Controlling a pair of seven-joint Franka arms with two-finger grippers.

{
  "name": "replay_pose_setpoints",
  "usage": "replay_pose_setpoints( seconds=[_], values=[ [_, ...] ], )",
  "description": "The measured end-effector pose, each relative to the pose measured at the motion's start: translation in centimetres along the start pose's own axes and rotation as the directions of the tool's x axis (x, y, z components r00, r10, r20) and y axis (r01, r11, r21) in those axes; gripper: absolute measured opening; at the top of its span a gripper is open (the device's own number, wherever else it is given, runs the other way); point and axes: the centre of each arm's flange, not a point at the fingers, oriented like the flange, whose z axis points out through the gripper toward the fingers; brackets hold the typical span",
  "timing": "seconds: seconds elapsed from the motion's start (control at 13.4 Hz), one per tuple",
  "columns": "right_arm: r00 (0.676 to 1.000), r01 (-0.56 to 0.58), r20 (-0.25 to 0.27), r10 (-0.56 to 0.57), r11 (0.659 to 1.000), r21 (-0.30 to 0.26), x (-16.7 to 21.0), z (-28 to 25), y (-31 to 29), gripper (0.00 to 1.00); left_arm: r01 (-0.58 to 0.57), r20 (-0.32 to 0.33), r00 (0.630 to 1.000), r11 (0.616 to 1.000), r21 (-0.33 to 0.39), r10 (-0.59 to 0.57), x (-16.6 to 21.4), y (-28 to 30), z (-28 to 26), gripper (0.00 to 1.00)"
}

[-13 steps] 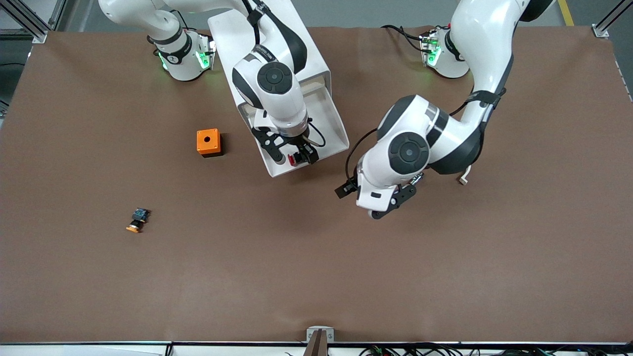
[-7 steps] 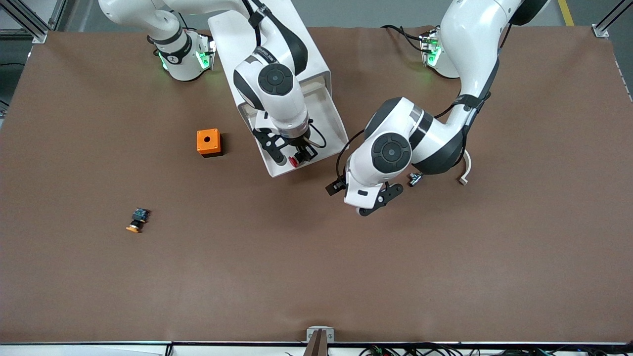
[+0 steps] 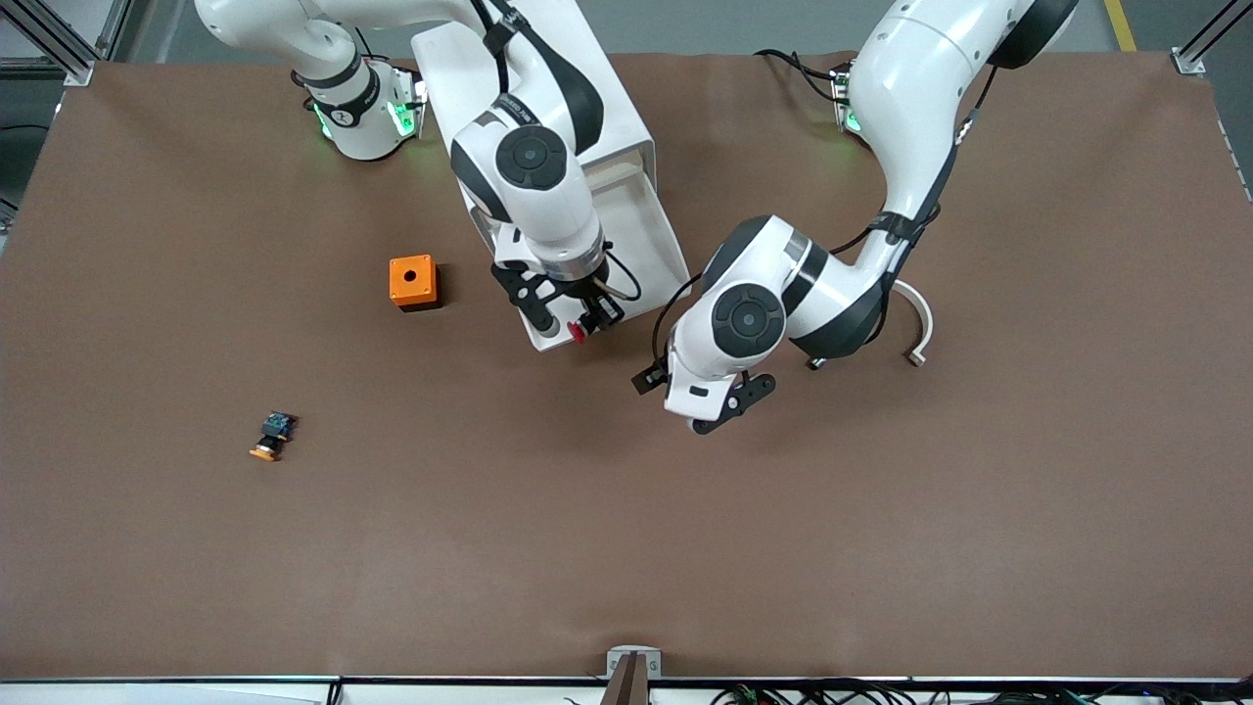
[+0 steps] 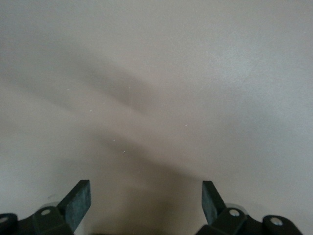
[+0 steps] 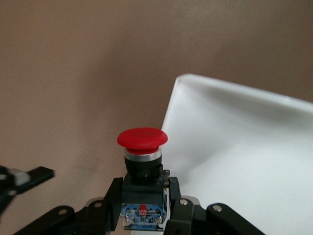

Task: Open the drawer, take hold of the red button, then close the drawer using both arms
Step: 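Carry the red button out with the right gripper while the left gripper pushes the drawer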

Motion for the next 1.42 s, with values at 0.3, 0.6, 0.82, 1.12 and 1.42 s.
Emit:
replay_pose_setpoints(
  seconds=[0.3, 0.6, 0.82, 1.12, 1.42],
  values=[
    [0.991, 0.135, -0.001, -0.135, 0.99, -0.045, 7.8, -3.3, -0.6, 0.42, 0.018, 0.015, 1.0, 0.999, 0.038, -0.018, -3.3, 1.0, 3.0, 1.0],
    [0.927, 0.376, 0.032, -0.375, 0.922, -0.09, 18.2, -3.8, 1.5, 0.42, 0.053, 0.017, 0.998, 0.994, 0.1, -0.055, -11.3, 2.6, 5.7, 1.0],
    [0.869, 0.495, 0.058, -0.491, 0.864, -0.096, 26.4, -3.7, 4.1, 0.42, 0.073, 0.03, 0.996, 0.985, 0.157, -0.078, -17.7, 3.0, 7.6, 1.0],
    [0.812, 0.583, 0.083, -0.577, 0.807, -0.093, 36.8, -0.3, 8.5, 0.42, 0.096, 0.058, 0.992, 0.977, 0.193, -0.109, -25.1, 3.2, 9.7, 1.0],
    [0.769, 0.639, 0.092, -0.633, 0.764, -0.085, 43.5, 5.9, 12.2, 0.42, 0.146, 0.037, 0.987, 0.977, 0.154, -0.154, -21.5, 3.4, 7.0, 1.0]
  ],
)
